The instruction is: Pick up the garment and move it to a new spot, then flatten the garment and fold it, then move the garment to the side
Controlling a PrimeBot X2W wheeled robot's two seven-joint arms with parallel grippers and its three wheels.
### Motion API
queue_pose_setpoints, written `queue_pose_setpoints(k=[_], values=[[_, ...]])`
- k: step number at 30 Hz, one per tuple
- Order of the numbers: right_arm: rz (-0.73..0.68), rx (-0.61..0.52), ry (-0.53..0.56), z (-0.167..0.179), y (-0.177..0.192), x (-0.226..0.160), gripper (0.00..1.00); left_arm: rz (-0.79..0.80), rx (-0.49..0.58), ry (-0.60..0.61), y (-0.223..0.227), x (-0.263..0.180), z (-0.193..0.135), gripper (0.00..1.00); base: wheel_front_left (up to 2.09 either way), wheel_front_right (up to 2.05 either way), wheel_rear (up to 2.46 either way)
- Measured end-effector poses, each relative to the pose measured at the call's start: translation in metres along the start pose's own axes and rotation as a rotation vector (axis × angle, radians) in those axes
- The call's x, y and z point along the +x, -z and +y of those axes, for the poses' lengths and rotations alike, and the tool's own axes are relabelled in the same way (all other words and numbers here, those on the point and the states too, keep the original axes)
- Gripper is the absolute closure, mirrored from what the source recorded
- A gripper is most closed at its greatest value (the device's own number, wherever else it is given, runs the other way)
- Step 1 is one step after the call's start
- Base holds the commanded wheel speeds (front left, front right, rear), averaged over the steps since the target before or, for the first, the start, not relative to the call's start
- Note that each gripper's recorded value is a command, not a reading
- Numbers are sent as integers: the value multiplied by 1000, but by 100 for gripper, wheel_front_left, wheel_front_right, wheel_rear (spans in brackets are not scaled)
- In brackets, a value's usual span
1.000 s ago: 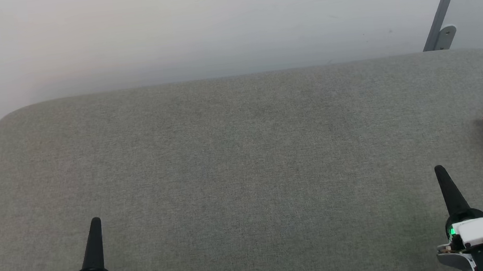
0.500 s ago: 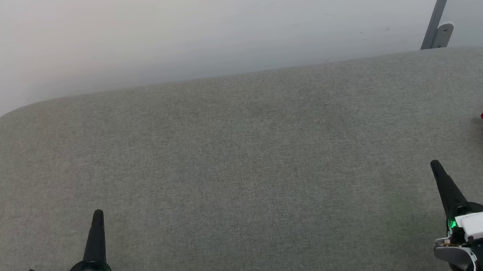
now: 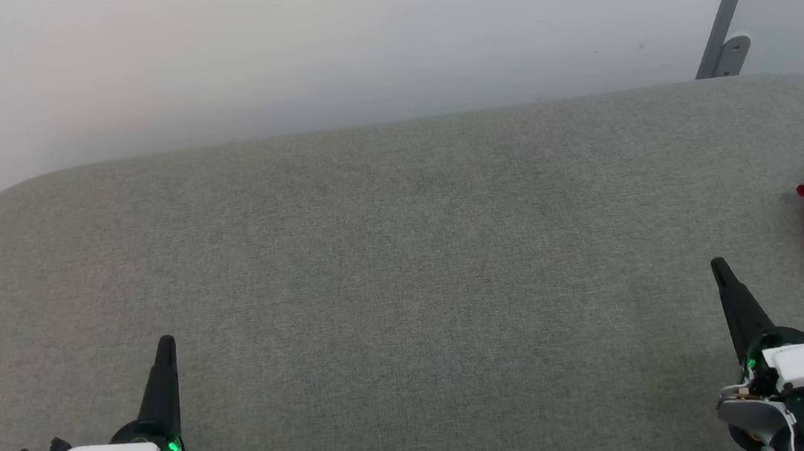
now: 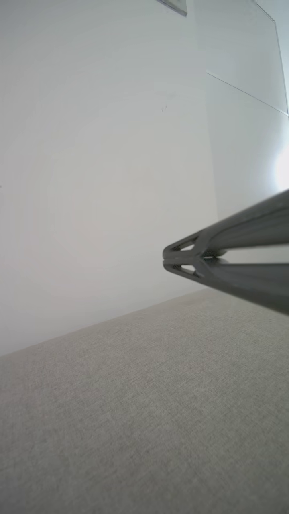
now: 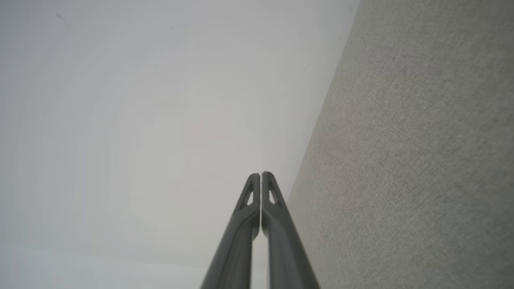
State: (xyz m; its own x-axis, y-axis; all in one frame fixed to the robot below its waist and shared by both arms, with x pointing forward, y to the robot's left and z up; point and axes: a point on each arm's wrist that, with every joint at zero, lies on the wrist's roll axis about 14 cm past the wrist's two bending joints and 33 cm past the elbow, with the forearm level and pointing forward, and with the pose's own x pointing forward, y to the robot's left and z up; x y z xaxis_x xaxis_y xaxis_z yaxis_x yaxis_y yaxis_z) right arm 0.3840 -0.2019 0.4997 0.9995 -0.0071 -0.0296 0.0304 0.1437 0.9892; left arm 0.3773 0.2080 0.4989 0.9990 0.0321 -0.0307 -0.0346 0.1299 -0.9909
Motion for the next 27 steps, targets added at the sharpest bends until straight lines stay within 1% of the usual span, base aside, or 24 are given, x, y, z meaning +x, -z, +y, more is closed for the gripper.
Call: queue_pose_setpoints(k=[20,27], values=[[4,138,-22,5,1,4,100,30,-127,19,7,10,-6,100,0,0,0],[7,146,-26,7,1,4,100,33,-132,20,8,10,-6,100,0,0,0]])
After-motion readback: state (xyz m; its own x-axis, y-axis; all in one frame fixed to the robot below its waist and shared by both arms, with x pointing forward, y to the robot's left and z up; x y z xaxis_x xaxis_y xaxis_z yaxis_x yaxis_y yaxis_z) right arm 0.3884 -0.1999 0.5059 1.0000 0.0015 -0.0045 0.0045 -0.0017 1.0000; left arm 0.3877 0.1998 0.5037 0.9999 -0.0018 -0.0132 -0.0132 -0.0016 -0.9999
